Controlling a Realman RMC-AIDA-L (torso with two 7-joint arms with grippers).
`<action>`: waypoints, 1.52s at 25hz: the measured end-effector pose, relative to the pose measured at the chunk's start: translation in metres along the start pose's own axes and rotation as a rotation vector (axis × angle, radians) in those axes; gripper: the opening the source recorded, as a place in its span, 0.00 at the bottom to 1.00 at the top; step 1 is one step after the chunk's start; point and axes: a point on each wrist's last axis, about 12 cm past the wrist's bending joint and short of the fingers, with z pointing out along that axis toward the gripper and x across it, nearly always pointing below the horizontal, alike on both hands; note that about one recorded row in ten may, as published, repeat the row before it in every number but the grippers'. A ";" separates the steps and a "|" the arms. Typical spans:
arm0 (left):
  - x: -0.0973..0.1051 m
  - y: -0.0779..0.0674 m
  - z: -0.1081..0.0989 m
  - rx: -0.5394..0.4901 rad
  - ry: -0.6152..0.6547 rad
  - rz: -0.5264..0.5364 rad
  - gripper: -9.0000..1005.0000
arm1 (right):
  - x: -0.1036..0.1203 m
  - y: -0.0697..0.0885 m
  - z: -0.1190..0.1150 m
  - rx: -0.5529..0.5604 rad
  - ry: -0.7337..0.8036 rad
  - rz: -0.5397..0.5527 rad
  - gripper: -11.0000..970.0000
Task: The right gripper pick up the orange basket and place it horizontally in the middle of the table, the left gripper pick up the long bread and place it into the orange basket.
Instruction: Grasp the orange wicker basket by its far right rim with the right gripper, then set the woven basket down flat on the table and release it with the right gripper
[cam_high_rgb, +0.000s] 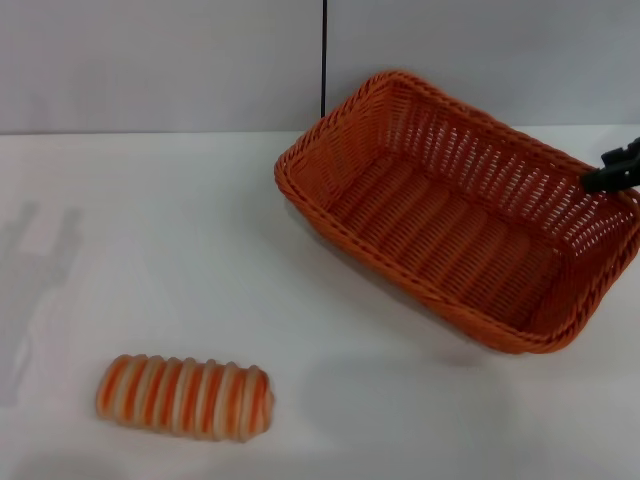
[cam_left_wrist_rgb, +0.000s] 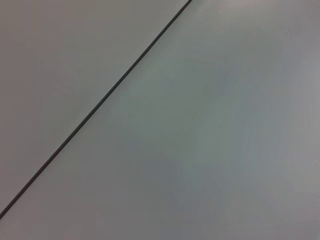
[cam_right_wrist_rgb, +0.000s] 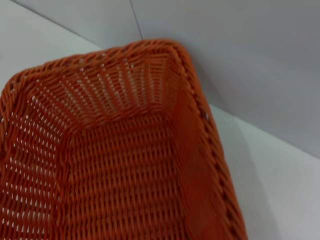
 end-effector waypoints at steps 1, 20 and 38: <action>0.000 0.000 0.000 0.000 0.000 -0.001 0.69 | 0.001 0.000 0.003 -0.005 0.007 0.001 0.36; 0.000 0.001 -0.001 -0.013 0.008 -0.009 0.69 | 0.006 0.006 0.022 -0.013 0.062 -0.013 0.21; 0.003 0.005 0.000 -0.037 0.031 -0.020 0.68 | -0.006 0.036 -0.033 -0.264 -0.323 -0.311 0.18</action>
